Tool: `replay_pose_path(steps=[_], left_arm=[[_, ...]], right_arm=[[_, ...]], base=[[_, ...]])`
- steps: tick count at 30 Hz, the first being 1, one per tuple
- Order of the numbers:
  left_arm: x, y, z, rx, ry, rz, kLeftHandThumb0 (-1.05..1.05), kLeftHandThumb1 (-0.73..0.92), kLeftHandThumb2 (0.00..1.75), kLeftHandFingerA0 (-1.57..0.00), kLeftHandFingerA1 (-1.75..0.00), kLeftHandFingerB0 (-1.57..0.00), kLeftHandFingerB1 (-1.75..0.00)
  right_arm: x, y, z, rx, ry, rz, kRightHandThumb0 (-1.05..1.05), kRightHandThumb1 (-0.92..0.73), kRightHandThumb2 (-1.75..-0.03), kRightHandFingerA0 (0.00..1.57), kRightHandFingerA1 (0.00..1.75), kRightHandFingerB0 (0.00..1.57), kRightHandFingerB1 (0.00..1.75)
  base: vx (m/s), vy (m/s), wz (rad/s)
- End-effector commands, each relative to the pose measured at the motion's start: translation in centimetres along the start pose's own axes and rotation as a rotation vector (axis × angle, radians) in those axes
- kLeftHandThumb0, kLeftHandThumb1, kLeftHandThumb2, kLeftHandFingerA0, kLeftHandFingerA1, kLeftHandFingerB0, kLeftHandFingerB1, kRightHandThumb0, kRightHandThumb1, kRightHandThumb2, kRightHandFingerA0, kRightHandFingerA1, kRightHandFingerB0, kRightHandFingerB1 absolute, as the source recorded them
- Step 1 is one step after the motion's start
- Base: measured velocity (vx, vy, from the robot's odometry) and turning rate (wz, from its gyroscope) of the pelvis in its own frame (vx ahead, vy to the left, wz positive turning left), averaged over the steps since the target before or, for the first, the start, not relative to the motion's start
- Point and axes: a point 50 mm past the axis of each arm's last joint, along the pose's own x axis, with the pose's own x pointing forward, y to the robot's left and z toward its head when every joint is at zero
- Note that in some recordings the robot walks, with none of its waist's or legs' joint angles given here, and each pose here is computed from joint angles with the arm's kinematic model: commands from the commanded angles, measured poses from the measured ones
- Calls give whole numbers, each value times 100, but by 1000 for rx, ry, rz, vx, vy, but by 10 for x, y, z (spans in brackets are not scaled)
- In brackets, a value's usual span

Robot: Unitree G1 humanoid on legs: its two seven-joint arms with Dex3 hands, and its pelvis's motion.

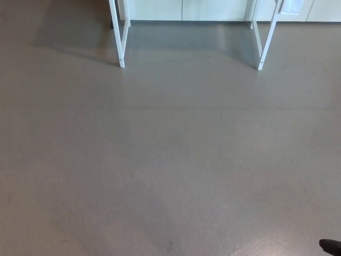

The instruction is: The robot walks towards a desk on which a shovel is kept on the left hand side and a container is kept on the right hand side. The robot picks up the shovel using its left hand and places it in the container.

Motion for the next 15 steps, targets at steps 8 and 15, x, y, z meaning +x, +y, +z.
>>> replay_pose_path(steps=[8, 15], left_arm=[[-2, 4, 3, 34, -45, 6, -26, 59, 58, -55, -41, -41, -35], [-2, 4, 5, 35, -50, 9, -25, 58, 57, -59, -41, -43, -35]], right_arm=[[0, -3, 2, -14, -20, -4, -30, -45, -64, 61, 54, 40, 46], [1, -4, 3, -35, -20, -4, -32, -45, -65, 62, 54, 40, 46]], base=[[0, 0, 0], [-34, -31, 6]])
